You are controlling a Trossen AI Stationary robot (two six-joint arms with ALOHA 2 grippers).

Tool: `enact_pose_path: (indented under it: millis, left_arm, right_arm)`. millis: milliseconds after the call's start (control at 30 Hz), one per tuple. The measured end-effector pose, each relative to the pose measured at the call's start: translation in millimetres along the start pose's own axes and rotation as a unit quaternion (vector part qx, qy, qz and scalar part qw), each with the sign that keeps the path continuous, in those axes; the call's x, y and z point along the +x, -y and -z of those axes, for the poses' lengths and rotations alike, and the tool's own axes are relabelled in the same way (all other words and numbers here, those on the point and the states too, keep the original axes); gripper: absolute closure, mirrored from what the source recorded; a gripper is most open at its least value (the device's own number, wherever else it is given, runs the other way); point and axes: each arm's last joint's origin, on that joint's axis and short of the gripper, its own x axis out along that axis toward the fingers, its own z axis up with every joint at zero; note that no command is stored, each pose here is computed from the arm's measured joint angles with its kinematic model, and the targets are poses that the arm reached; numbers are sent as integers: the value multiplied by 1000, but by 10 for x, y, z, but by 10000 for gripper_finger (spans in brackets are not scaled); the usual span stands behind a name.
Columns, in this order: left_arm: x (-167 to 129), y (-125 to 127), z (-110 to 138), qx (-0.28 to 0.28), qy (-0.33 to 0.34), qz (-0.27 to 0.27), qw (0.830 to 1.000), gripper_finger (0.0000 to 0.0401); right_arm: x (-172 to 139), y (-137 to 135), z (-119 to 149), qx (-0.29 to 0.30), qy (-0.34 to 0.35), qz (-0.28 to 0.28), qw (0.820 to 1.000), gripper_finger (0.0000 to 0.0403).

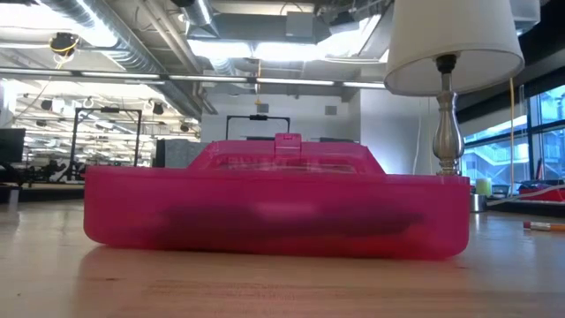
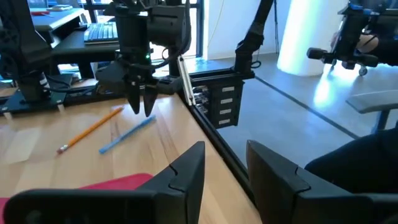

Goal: Pick & place school supplies into a supply box
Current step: Put the blue pen into the red supply box

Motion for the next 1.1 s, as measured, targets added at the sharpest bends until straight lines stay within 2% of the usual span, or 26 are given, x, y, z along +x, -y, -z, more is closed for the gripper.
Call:
enact_pose_path:
  millis: [467,1100]
  left_arm:
    - [1,-1,4,0,-2,0,1000,292]
    - [2,-4,1,0,-2,-2,1000,293]
  right_arm:
    - [231,-61,15,-2,4,26,1000,267]
    - [254,-64,14,-2,4,28,1000,267]
